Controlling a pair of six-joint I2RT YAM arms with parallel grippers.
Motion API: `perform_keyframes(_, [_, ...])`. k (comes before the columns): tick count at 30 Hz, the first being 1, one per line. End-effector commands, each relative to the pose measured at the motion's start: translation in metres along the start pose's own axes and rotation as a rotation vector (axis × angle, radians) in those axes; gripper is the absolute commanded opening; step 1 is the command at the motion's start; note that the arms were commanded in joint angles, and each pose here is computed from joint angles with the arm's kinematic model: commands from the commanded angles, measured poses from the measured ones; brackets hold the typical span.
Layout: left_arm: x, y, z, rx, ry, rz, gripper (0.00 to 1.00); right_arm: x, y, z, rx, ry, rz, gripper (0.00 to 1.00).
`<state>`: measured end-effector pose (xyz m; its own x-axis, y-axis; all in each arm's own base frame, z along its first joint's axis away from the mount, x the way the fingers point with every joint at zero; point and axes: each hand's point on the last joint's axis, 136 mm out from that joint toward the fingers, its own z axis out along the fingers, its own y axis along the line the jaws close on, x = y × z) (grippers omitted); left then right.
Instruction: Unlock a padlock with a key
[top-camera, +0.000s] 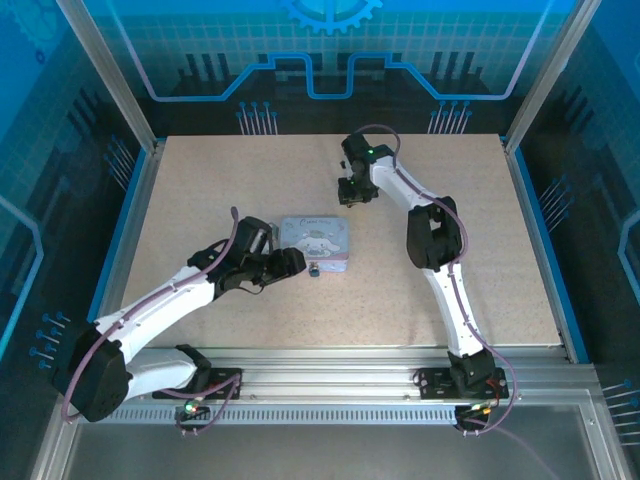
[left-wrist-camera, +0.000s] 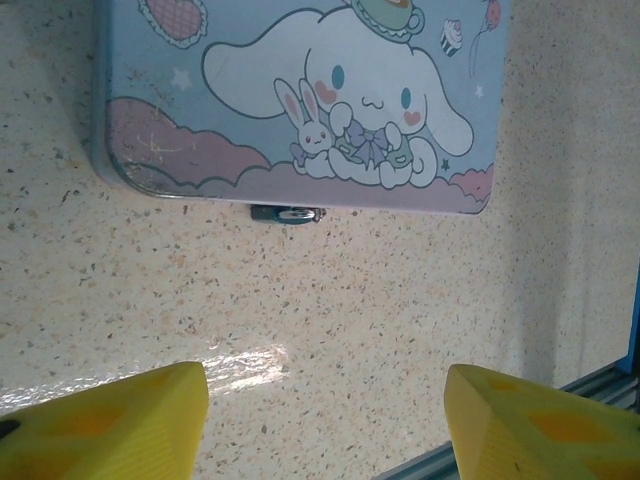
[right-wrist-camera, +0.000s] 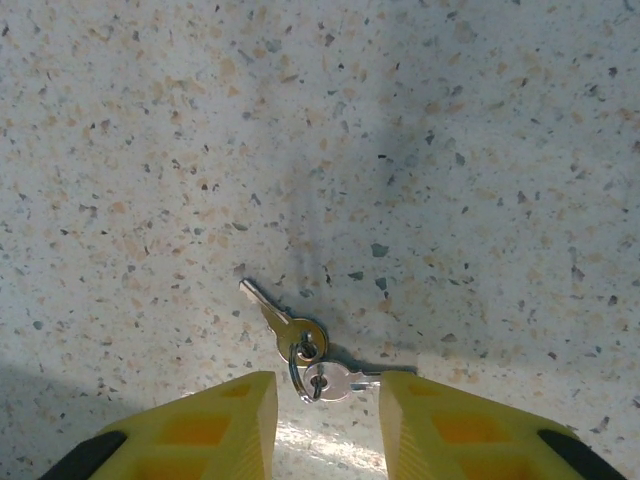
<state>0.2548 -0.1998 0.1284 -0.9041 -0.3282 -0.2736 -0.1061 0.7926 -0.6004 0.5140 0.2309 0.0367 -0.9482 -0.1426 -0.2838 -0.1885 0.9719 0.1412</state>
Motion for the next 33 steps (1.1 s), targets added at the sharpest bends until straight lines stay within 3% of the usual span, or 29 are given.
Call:
perform_keyframes(1, [0.005, 0.005, -0.002, -0.007, -0.004, -0.019, 0.65, 0.008, 0.002, 0.007, 0.017, 0.039, -0.022, 0.33])
perform_keyframes(8, [0.006, 0.008, -0.001, -0.012, -0.005, -0.024, 0.65, 0.01, 0.002, 0.012, 0.014, 0.051, -0.027, 0.22])
perform_keyframes(15, [0.006, 0.009, 0.0, -0.01, -0.009, -0.026, 0.65, 0.013, 0.003, 0.008, 0.005, 0.058, -0.034, 0.0])
perform_keyframes(17, [0.005, 0.009, 0.0, -0.007, -0.011, -0.029, 0.65, 0.012, 0.004, -0.001, 0.005, 0.043, -0.038, 0.0])
perform_keyframes(33, [-0.027, -0.032, -0.011, 0.119, -0.103, 0.07, 0.71, 0.03, 0.009, -0.146, -0.028, -0.156, -0.124, 0.0])
